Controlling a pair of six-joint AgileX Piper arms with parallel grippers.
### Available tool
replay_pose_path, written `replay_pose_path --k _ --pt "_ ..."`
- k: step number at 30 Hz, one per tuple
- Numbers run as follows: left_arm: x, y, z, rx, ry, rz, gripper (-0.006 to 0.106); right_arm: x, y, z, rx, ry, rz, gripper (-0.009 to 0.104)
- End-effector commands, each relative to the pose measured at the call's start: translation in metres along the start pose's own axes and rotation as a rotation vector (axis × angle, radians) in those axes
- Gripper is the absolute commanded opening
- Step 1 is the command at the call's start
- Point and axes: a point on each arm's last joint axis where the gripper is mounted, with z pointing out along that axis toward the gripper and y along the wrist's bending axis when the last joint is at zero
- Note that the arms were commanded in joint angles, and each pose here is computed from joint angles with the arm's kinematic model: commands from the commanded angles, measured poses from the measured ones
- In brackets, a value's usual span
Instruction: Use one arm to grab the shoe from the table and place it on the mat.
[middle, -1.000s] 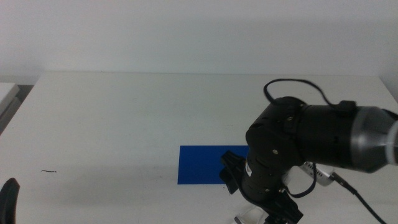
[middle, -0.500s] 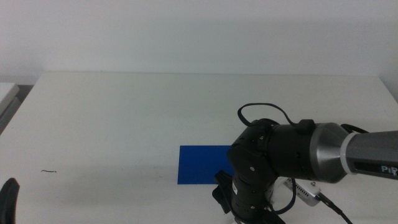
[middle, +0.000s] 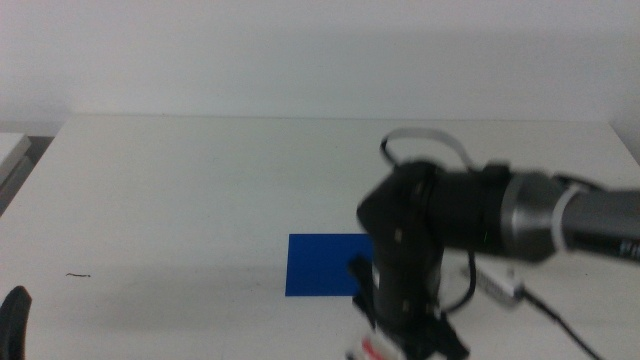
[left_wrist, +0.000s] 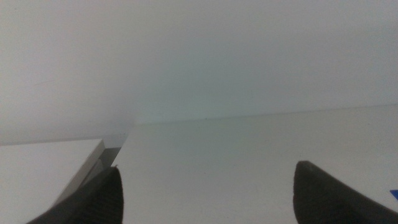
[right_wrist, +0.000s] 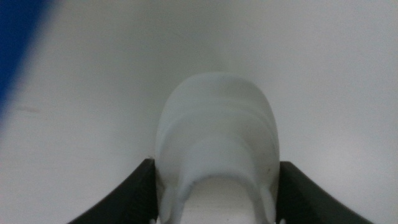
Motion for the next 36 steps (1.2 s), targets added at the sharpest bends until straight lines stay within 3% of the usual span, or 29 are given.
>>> replay_pose_path --k 1,11,24,29,36 --pt "-0.001 0.0 0.0 0.002 -0.007 -0.005 0.094 -0.024 0.011 -0.027 -0.053 -0.04 -0.019 -0.002" --pt "-0.001 0.0 0.0 0.002 -0.007 -0.005 0.094 -0.1 0.075 -0.039 -0.144 -0.035 0.037 -0.002" --pt "-0.001 0.0 0.0 0.002 -0.007 -0.005 0.094 -0.099 0.085 -0.029 -0.125 -0.003 -0.012 -0.002" --pt "-0.001 0.0 0.0 0.002 -0.007 -0.005 0.094 -0.104 0.085 -0.029 -0.122 -0.067 -0.024 -0.002" --pt "-0.001 0.0 0.0 0.002 -0.007 -0.005 0.094 -0.107 0.087 -0.029 -0.158 -0.069 0.39 -0.002"
